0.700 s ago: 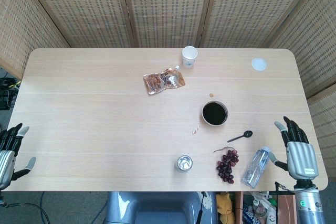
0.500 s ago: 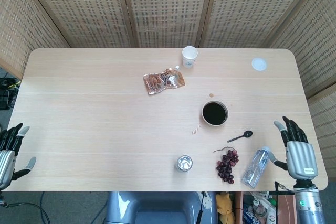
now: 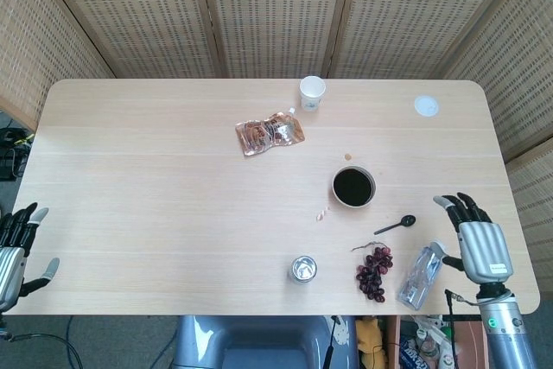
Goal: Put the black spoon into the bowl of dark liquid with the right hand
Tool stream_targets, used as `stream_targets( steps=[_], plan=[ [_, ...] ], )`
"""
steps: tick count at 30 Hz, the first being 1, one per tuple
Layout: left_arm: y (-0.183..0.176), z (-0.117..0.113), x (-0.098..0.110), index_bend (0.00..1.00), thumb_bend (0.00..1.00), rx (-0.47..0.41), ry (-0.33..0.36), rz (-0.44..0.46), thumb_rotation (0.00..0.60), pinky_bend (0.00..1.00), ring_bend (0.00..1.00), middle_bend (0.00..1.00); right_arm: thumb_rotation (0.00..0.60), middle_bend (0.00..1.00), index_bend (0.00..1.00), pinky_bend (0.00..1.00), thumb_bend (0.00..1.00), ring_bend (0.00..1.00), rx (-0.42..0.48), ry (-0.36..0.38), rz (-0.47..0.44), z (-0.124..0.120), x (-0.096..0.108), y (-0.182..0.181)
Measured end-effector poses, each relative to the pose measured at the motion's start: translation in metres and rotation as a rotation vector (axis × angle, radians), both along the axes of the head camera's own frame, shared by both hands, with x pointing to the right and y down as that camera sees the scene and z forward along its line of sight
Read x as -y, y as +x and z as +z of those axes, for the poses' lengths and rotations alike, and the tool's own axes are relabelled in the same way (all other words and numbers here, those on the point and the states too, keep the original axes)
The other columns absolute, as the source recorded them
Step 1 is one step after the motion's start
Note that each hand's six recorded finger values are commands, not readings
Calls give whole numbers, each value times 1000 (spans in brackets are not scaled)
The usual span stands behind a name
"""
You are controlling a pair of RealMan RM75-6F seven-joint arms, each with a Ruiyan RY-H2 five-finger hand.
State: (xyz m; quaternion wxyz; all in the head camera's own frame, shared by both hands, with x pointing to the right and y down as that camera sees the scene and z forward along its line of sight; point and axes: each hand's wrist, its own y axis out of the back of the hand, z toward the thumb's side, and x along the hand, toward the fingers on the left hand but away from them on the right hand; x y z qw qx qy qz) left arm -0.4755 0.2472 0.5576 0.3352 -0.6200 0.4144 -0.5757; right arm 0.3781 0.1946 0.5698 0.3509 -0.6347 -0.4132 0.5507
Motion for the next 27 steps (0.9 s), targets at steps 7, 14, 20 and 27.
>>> stream_targets(
  steps=[7, 14, 20, 27],
  plan=[
    [-1, 3, -1, 0, 358, 2, -11, -6, 600, 0, 0, 0, 600, 515, 362, 655, 385, 472, -14, -68, -134, 12, 26, -19],
    [-5, 2, -3, 0, 357, 16, -11, -18, 600, 0, 0, 0, 600, 693, 428, 834, 386, 686, -43, -159, -283, 38, 45, -41],
    [-9, 3, -5, 0, 358, 24, -17, -27, 600, 0, 0, 0, 600, 787, 470, 951, 386, 798, -101, -221, -391, 73, 56, -53],
    [-12, 3, -5, 0, 357, 29, -20, -31, 600, 0, 0, 0, 600, 846, 523, 1000, 428, 871, -170, -247, -504, 106, 56, -66]
  ],
)
